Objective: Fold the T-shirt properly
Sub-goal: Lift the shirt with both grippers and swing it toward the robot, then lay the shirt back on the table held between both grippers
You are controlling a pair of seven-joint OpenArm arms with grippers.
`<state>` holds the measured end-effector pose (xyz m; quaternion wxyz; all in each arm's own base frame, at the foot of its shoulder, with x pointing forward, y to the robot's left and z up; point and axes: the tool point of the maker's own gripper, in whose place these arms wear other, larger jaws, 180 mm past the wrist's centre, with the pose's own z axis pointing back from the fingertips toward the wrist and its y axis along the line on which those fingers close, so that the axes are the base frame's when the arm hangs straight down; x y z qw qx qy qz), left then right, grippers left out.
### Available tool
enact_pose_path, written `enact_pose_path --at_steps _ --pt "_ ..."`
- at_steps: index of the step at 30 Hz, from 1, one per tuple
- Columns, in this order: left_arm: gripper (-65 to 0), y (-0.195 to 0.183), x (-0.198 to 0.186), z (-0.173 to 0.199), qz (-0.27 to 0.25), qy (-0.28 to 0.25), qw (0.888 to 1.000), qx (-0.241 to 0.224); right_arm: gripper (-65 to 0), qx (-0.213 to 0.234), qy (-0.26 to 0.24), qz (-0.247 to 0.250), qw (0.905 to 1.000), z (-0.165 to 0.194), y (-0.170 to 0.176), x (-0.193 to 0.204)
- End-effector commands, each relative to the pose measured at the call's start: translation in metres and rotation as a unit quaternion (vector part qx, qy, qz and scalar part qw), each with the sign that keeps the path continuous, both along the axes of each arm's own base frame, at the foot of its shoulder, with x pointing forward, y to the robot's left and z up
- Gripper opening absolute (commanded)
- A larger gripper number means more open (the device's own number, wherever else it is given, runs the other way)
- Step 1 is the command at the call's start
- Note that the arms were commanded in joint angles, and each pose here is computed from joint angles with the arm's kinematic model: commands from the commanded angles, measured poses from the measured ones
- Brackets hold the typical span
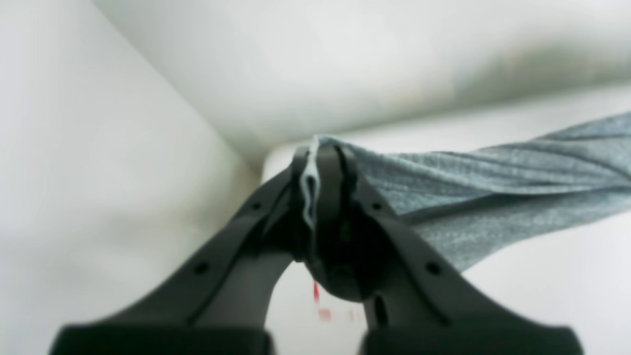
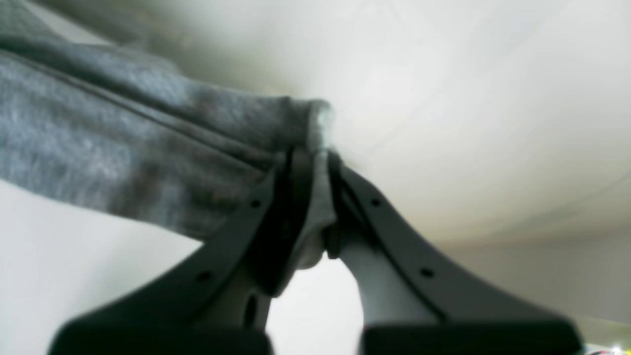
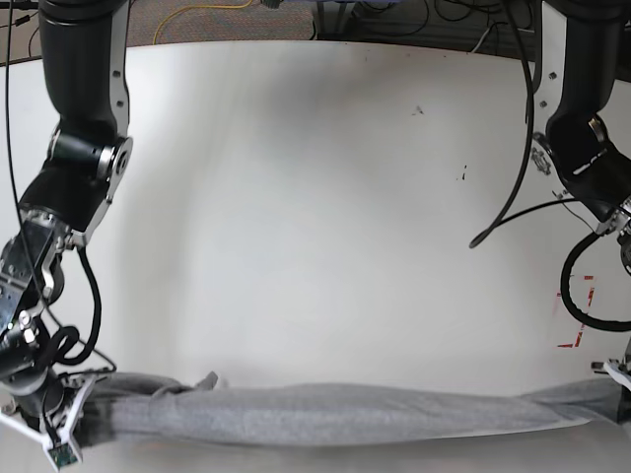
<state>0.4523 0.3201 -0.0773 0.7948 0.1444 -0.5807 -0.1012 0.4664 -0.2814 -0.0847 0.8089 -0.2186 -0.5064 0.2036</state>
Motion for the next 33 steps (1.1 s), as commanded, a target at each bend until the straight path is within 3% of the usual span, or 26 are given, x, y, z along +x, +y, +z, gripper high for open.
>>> enact_pose_path --at_steps 1,7,18,24,33 --pt "-65.0 0.012 -0.008 -0.003 0.019 0.000 1.000 0.010 -64.8 0.001 -0.002 -0.028 0.9996 -0.008 -0.012 -0.014" --pt "-65.0 0.032 -0.036 -0.071 0.046 0.068 0.997 -0.010 -64.8 0.040 0.065 -0.041 0.9962 -0.093 -0.007 -0.052" --pt "-65.0 0.047 -0.099 -0.174 0.066 0.187 0.980 -0.027 -64.8 0.124 0.171 -0.034 0.9769 -0.231 0.022 -0.131" --pt "-65.0 0.053 -0.128 -0.206 0.077 0.221 0.972 -0.031 -64.8 0.137 0.221 -0.036 0.9649 -0.269 0.035 -0.169" --pt "-65.0 0.052 -0.153 -0.231 0.069 0.243 0.967 -0.024 -64.8 0.132 0.228 -0.035 0.9639 -0.271 0.044 -0.193"
